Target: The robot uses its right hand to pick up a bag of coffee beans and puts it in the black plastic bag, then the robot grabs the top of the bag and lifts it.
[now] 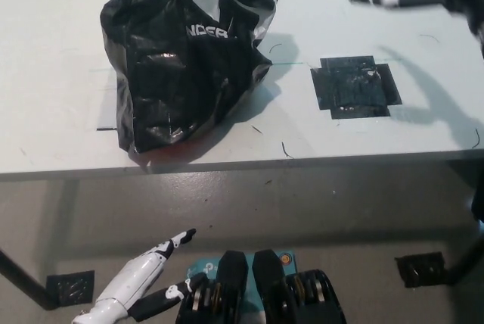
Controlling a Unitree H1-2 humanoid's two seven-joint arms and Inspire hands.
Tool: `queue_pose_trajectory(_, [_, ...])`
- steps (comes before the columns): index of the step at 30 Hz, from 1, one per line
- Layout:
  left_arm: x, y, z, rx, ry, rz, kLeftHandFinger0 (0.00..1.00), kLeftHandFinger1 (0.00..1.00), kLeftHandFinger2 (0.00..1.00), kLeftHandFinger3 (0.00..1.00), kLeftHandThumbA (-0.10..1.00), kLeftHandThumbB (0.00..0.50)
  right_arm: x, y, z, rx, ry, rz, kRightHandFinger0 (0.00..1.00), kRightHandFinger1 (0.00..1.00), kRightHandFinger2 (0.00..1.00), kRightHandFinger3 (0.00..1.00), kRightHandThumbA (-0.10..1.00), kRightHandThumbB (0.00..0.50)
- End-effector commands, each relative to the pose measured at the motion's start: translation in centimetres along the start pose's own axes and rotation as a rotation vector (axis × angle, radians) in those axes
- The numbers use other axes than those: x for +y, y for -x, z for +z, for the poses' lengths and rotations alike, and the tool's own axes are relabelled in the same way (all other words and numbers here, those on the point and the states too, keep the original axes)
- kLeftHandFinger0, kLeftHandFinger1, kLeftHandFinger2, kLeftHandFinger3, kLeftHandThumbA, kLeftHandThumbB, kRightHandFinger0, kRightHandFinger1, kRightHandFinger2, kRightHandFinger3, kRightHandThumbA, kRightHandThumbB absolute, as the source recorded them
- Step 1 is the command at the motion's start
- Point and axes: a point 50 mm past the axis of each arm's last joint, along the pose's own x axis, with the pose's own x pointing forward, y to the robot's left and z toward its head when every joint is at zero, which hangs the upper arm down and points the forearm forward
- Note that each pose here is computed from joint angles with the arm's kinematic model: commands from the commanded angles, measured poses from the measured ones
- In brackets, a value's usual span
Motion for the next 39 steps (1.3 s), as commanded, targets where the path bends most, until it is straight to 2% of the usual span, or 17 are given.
queue_pose_trajectory(1, [6.2, -1.8, 0.3, -0.062, 0.2, 0.286, 1.0, 1.0, 1.0, 1.0, 1.0, 0.11, 4.1, 22.9, 15.1, -0.698, 0.28, -0.001, 1.0, 1.0, 1.0, 1.0, 1.0, 0.453])
queue_pose_trajectory(3, [6.3, -1.9, 0.4, -0.06, 0.202, 0.283, 1.0, 1.0, 1.0, 1.0, 1.0, 0.122, 4.9, 23.4, 13.7, -0.659, 0.263, 0.015, 1.0, 1.0, 1.0, 1.0, 1.0, 0.458])
queue_pose_trajectory(6, [6.3, -2.0, 0.4, -0.061, 0.196, 0.287, 1.0, 1.0, 1.0, 1.0, 1.0, 0.135, 7.5, 24.6, 10.9, -0.561, 0.169, 0.02, 1.0, 1.0, 1.0, 1.0, 1.0, 0.425])
queue_pose_trajectory(8, [6.5, -1.9, 0.3, -0.065, 0.192, 0.293, 1.0, 1.0, 1.0, 1.0, 1.0, 0.138, 8.8, 24.9, 8.8, -0.498, 0.123, -0.019, 1.0, 1.0, 1.0, 1.0, 1.0, 0.44])
queue_pose_trajectory(9, [6.5, -1.9, 0.3, -0.068, 0.195, 0.296, 1.0, 1.0, 1.0, 1.0, 1.0, 0.136, 9.6, 25.1, 7.2, -0.462, 0.082, -0.032, 1.0, 1.0, 1.0, 1.0, 1.0, 0.418])
queue_pose_trajectory(12, [6.9, -2.0, 0.1, -0.079, 0.195, 0.296, 1.0, 1.0, 1.0, 1.0, 1.0, 0.133, 10.8, 25.4, 4.4, -0.38, 0.048, -0.031, 1.0, 1.0, 1.0, 1.0, 1.0, 0.437])
queue_pose_trajectory(15, [6.7, -1.8, -0.1, -0.066, 0.204, 0.293, 1.0, 1.0, 1.0, 1.0, 1.0, 0.136, 12.1, 25.3, 0.5, -0.28, 0.012, -0.045, 1.0, 1.0, 1.0, 1.0, 1.0, 0.372])
queue_pose_trajectory(17, [6.4, -1.7, -0.3, -0.061, 0.21, 0.292, 1.0, 1.0, 1.0, 1.0, 1.0, 0.137, 12.7, 25.1, -1.0, -0.249, -0.013, -0.054, 1.0, 1.0, 1.0, 1.0, 1.0, 0.361])
queue_pose_trajectory(21, [5.8, -1.6, -0.4, -0.054, 0.217, 0.289, 1.0, 1.0, 1.0, 1.0, 1.0, 0.132, 15.0, 23.9, -6.0, -0.161, -0.111, -0.097, 1.0, 1.0, 1.0, 1.0, 1.0, 0.287])
queue_pose_trajectory(22, [5.6, -1.5, -0.5, -0.052, 0.22, 0.287, 1.0, 1.0, 1.0, 1.0, 1.0, 0.131, 15.2, 23.9, -6.2, -0.156, -0.122, -0.101, 1.0, 1.0, 1.0, 1.0, 1.0, 0.286])
queue_pose_trajectory(23, [5.3, -1.2, -0.6, -0.045, 0.225, 0.284, 1.0, 1.0, 1.0, 1.0, 1.0, 0.127, 15.8, 23.9, -7.0, -0.142, -0.152, -0.105, 1.0, 1.0, 1.0, 1.0, 1.0, 0.257])
queue_pose_trajectory(24, [5.0, -0.8, -0.8, -0.031, 0.229, 0.282, 1.0, 1.0, 1.0, 1.0, 1.0, 0.142, 17.1, 23.6, -9.1, -0.094, -0.202, -0.132, 1.0, 1.0, 1.0, 1.0, 1.0, 0.19])
queue_pose_trajectory(26, [4.3, -0.3, -1.1, -0.019, 0.233, 0.274, 1.0, 1.0, 1.0, 1.0, 1.0, 0.14, 18.4, 23.7, -11.2, -0.021, -0.24, -0.173, 1.0, 1.0, 1.0, 1.0, 1.0, 0.172])
queue_pose_trajectory(29, [3.3, 0.7, -1.6, 0.006, 0.255, 0.266, 1.0, 1.0, 1.0, 1.0, 1.0, 0.128, 19.7, 24.4, -13.9, 0.058, -0.288, -0.197, 1.0, 1.0, 1.0, 1.0, 1.0, 0.103])
queue_pose_trajectory(33, [2.4, 2.0, -2.2, 0.024, 0.252, 0.258, 1.0, 1.0, 1.0, 1.0, 1.0, 0.119, 20.5, 25.3, -15.7, 0.117, -0.282, -0.191, 1.0, 1.0, 1.0, 1.0, 1.0, 0.139])
queue_pose_trajectory(36, [1.6, 2.8, -2.4, 0.036, 0.26, 0.252, 1.0, 1.0, 1.0, 1.0, 0.99, 0.113, 21.1, 26.3, -16.4, 0.15, -0.288, -0.188, 1.0, 1.0, 1.0, 1.0, 1.0, 0.119])
queue_pose_trajectory(39, [1.0, 3.5, -2.6, 0.046, 0.272, 0.243, 1.0, 1.0, 1.0, 1.0, 0.97, 0.105, 21.5, 27.1, -16.8, 0.17, -0.296, -0.176, 1.0, 1.0, 1.0, 1.0, 1.0, 0.122])
